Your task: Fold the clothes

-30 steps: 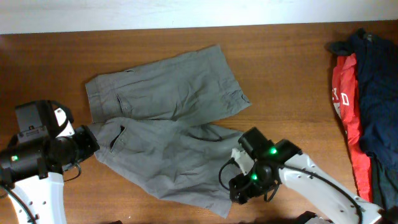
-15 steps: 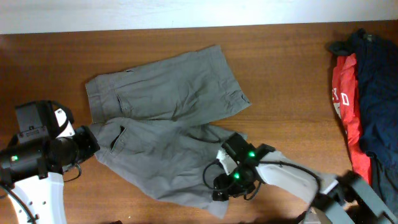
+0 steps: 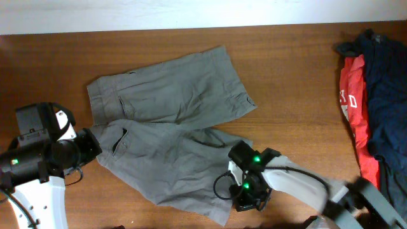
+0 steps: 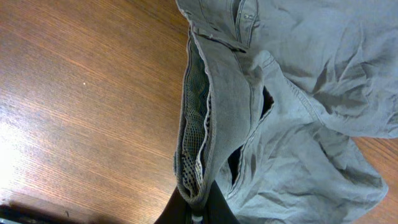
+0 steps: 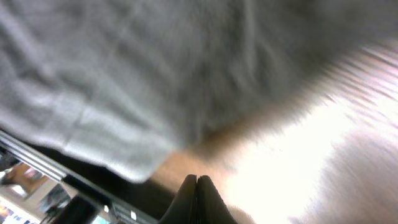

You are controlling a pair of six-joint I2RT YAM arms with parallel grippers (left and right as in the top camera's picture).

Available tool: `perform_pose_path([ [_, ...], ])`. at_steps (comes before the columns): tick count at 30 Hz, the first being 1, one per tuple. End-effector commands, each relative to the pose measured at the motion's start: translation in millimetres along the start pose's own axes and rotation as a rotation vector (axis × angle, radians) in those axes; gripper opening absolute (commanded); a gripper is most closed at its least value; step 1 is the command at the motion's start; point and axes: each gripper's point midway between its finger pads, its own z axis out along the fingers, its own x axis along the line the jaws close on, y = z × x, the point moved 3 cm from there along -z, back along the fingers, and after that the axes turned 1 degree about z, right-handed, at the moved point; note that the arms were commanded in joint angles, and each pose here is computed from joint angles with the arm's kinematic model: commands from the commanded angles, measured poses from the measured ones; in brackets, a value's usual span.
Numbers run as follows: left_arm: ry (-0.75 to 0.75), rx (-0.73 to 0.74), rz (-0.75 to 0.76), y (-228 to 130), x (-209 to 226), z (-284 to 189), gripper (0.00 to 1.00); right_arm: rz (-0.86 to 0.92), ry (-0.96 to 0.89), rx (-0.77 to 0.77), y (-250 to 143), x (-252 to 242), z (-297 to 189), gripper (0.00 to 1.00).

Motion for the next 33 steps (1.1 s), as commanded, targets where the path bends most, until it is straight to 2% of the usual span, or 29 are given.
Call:
perform_pose_path([
  [1, -0.015, -0.034, 0.015, 6, -3, -6, 0.01, -0.057, -0.025, -0.156, 14, 13, -35, 0.04],
  [6, -0.017, -0.039, 0.015, 7, -3, -6, 0.00, 0.006, -0.150, -0.293, 21, -3, -76, 0.04],
  [10, -0.017, -0.040, 0.016, 7, -3, -6, 0.03, 0.095, -0.159, -0.343, 36, -25, -86, 0.04],
  [11, -0.019, -0.040, 0.016, 8, -4, -6, 0.06, 0.090, -0.160, -0.351, 42, -28, -86, 0.04],
  [12, -0.021, -0.041, 0.016, 8, -4, -6, 0.15, 0.077, -0.161, -0.358, 48, -30, -85, 0.04],
  [13, -0.021, -0.041, 0.016, 8, -4, -6, 0.30, 0.071, -0.160, -0.366, 56, -32, -82, 0.04],
  [14, -0.021, -0.042, 0.016, 8, -4, -6, 0.40, 0.058, -0.160, -0.373, 64, -32, -79, 0.04],
  [17, -0.021, -0.043, 0.017, 8, -4, -6, 0.49, 0.012, -0.158, -0.404, 92, -34, -66, 0.04],
  [21, -0.021, -0.043, 0.016, 8, -4, -6, 0.54, -0.001, -0.174, -0.436, 120, -40, -51, 0.04],
  [26, -0.022, -0.047, 0.017, 9, -4, -6, 0.56, 0.105, -0.336, -0.429, 130, -80, -39, 0.04],
  [29, -0.027, -0.069, 0.019, 14, -5, -6, 0.57, 0.178, -0.391, -0.468, 140, -108, -44, 0.04],
  [33, -0.039, -0.086, 0.015, 18, -7, -7, 0.57, 0.296, -0.374, -0.573, 160, -145, -65, 0.04],
])
